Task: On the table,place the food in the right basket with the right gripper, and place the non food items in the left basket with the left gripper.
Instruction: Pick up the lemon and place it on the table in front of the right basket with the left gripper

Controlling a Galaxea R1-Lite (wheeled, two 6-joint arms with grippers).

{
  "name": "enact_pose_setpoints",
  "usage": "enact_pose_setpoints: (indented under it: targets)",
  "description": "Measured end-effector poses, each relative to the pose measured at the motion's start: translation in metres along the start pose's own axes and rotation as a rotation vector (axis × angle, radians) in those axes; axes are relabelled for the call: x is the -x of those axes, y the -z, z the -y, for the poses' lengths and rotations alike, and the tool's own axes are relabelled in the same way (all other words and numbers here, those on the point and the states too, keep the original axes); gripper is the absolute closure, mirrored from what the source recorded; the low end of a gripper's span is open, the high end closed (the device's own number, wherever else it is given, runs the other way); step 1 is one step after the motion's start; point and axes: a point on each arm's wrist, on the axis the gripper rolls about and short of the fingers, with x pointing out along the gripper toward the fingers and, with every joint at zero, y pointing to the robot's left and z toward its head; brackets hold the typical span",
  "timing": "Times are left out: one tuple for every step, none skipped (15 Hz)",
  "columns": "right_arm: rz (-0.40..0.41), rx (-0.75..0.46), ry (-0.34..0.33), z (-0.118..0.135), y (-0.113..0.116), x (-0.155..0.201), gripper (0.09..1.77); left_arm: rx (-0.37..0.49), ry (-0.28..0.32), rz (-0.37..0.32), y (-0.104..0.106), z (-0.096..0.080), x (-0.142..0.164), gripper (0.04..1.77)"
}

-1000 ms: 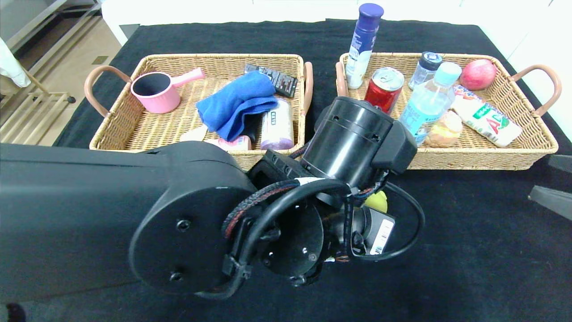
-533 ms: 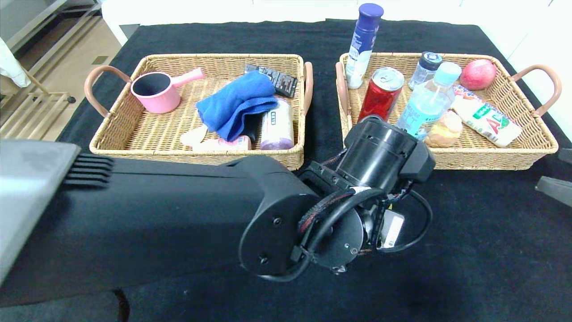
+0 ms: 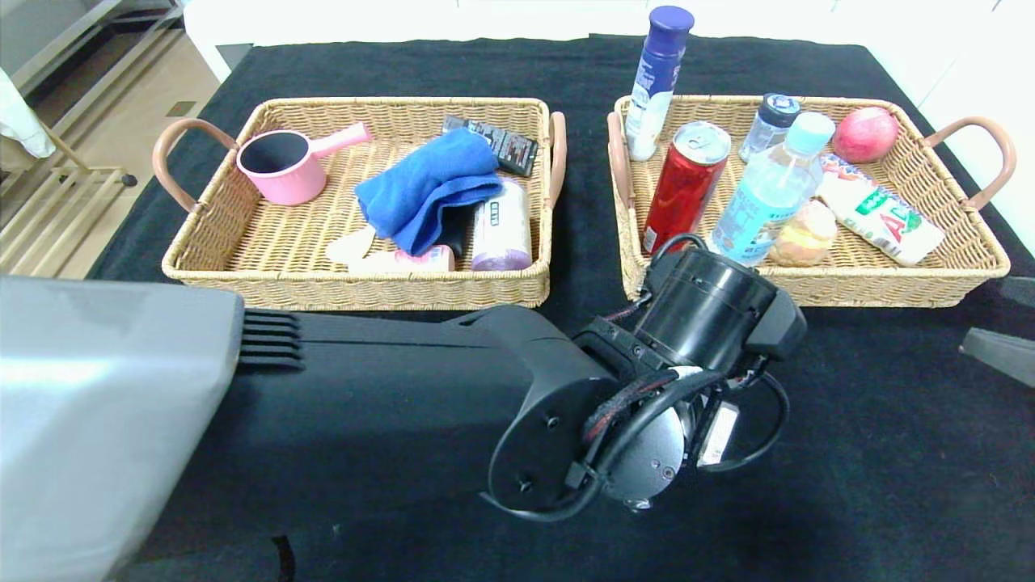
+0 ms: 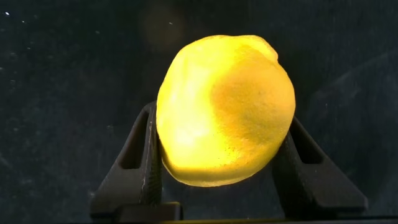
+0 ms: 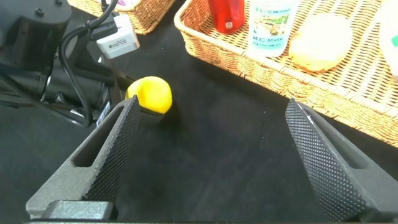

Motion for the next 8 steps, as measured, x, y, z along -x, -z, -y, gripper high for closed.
enact_pose_setpoints:
  targets:
    - [-0.001, -0.001, 0.0, 0.0001, 0.0001, -0.0003, 0.15, -0.001, -0.001, 0.0, 0.0002, 0.0005, -0.0003, 0.8]
    - [-0.002, 0.0, -0.001, 0.0004, 0.0003, -0.0006, 0.15, -0.001, -0.002, -0.001, 0.0006, 0.0006, -0.0007, 0.8]
    - [-0.004, 0.003, -0.001, 0.0007, 0.0006, -0.001, 0.15, -0.002, -0.003, -0.003, 0.0011, 0.0007, -0.0008, 0.8]
    - [-0.006, 0.005, -0.001, 0.001, 0.0011, -0.0014, 0.15, -0.003, -0.003, -0.004, 0.0016, 0.0007, -0.001, 0.8]
    - [-0.007, 0.006, -0.001, 0.0011, 0.0014, -0.0016, 0.15, -0.003, -0.004, -0.006, 0.0021, 0.0007, -0.0012, 0.8]
    - [-0.008, 0.006, -0.002, 0.0012, 0.0016, -0.0017, 0.15, -0.003, -0.004, -0.007, 0.0026, 0.0008, -0.0013, 0.69]
    - [-0.008, 0.006, -0.001, 0.0013, 0.0016, -0.0019, 0.15, -0.006, -0.004, -0.013, 0.0035, 0.0007, -0.0015, 0.62]
    - [-0.009, 0.005, -0.002, 0.0013, 0.0017, -0.002, 0.15, -0.007, -0.005, -0.015, 0.0039, 0.0009, -0.0014, 0.56]
